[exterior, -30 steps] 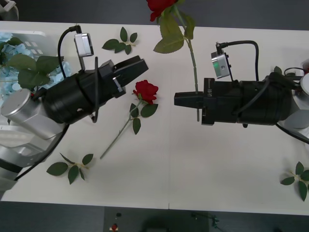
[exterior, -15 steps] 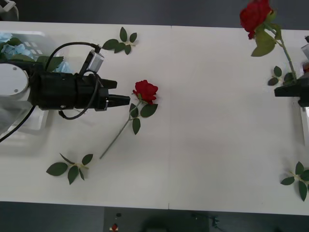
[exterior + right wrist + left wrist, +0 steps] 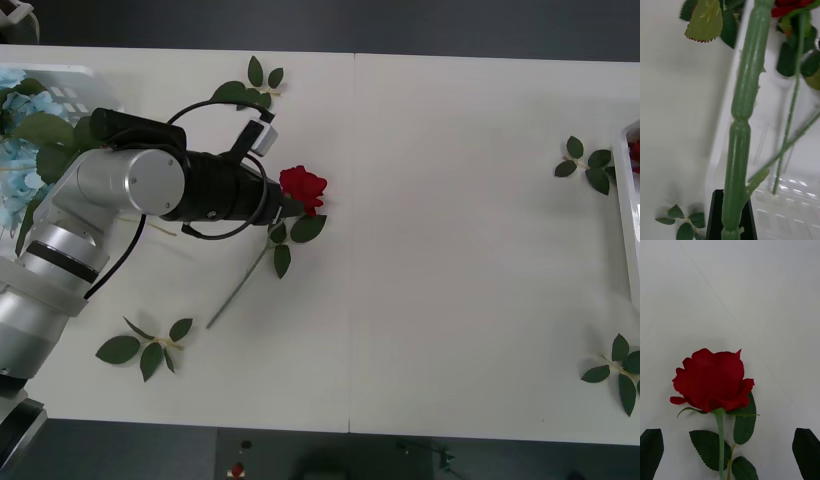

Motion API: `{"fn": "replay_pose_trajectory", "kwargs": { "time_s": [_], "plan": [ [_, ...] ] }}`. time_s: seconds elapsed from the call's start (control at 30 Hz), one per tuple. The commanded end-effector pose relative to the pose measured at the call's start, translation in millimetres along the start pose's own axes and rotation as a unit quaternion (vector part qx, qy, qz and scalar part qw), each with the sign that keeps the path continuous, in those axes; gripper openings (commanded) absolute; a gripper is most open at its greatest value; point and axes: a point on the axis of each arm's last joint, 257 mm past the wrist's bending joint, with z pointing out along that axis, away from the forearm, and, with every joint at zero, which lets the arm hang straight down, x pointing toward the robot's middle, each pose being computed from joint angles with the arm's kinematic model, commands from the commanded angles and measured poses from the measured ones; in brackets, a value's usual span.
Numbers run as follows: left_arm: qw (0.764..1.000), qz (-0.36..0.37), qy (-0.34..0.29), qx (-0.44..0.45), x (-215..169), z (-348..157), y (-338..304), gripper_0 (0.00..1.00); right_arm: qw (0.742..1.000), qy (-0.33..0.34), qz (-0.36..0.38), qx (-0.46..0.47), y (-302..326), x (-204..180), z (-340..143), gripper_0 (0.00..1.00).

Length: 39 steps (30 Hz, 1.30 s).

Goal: Put the red flowers into the right box and the blue flowers into the left box

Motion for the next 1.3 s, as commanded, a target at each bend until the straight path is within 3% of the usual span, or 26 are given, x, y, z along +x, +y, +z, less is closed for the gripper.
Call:
{"fn": "replay_pose_trajectory", "kwargs": {
  "time_s": [0.03, 0.43, 0.5, 0.53, 0.6, 0.9, 0.97, 1.03, 1.07, 1.1, 1.13, 1.3],
  "plan": [
    [0.999, -0.025, 0.011, -0.025, -6.7, 1.8, 0.7, 1.0, 0.998, -0.022, 0.029, 0.057, -41.0, -15.7, -13.8, 0.0],
    [0.995, -0.015, 0.049, -0.091, 17.7, 24.7, -1.1, 1.0, 0.992, -0.044, 0.042, 0.11, -77.2, -15.1, -6.7, 0.03],
    [0.994, -0.011, 0.053, -0.093, 20.5, 27.2, -3.3, 1.0, 0.992, -0.044, 0.042, 0.112, -77.8, -14.9, -6.8, 0.46],
    [0.994, -0.011, 0.054, -0.094, 21.1, 27.6, -2.8, 1.0, 0.992, -0.044, 0.042, 0.112, -78.0, -15.2, -6.9, 0.57],
    [0.994, -0.01, 0.062, -0.095, 27.1, 31.2, -3.8, 1.0, 0.992, -0.044, 0.04, 0.112, -78.3, -15.5, -7.5, 0.99],
    [0.992, -0.005, 0.072, -0.101, 44.3, 46.9, -4.4, 0.84, 0.993, -0.043, 0.04, 0.103, -71.2, -15.2, -4.4, 1.0],
    [0.992, -0.001, 0.073, -0.103, 45.8, 48.4, -4.4, 0.71, 0.993, -0.044, 0.043, 0.101, -69.7, -15.8, -4.5, 1.0],
    [0.992, 0.001, 0.073, -0.105, 46.4, 48.5, -3.3, 0.33, 0.994, -0.036, 0.046, 0.091, -63.7, -12.8, -3.8, 1.0],
    [0.992, 0.002, 0.074, -0.106, 46.7, 48.6, -3.4, 0.23, 0.994, -0.034, 0.046, 0.088, -61.0, -12.7, -3.5, 1.0],
    [0.992, 0.002, 0.073, -0.106, 46.3, 48.6, -3.1, 0.05, 0.995, -0.031, 0.044, 0.083, -55.9, -13.0, -4.0, 1.0],
    [0.992, 0.003, 0.073, -0.107, 46.3, 48.6, -2.8, 0.0, 0.996, -0.028, 0.041, 0.077, -50.4, -13.4, -3.9, 1.0],
    [0.992, 0.005, 0.069, -0.109, 44.1, 48.6, -1.3, 0.0, 0.998, -0.018, 0.068, -0.004, 5.7, -17.3, -1.3, 1.0]
  ]
}}
